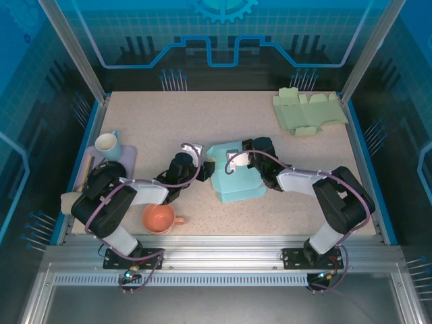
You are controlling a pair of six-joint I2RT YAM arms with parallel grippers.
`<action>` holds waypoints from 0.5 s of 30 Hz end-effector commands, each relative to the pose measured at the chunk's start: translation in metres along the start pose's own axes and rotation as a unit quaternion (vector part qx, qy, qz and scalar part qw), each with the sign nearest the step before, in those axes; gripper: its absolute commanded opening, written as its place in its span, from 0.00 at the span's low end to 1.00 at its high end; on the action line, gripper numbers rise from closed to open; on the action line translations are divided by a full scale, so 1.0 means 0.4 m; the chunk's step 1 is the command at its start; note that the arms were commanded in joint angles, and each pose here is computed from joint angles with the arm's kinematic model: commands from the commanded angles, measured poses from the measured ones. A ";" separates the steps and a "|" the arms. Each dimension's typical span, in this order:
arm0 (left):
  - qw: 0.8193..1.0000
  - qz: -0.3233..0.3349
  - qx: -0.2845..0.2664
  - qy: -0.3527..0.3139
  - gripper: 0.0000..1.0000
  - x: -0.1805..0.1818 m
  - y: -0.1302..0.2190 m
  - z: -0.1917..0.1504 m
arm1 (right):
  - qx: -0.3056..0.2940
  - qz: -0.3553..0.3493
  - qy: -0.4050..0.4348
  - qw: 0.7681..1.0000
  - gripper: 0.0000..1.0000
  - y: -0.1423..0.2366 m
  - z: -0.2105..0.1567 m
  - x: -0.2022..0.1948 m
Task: Fold the paper box
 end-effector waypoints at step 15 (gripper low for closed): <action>0.999 -0.042 0.009 0.008 0.61 -0.029 -0.034 -0.014 | 0.028 -0.062 0.052 0.996 0.00 -0.021 0.016 0.006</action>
Point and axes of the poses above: each hand's point on the last joint's axis, 136 mm out from that joint toward the fingers, its own y axis back along the fingers, its own x axis along the line the jaws close on, z = x × y, the point moved 2 cm from there along y, back along the fingers, and after that the axes turned 13 degrees about y, right-handed, at the moved point
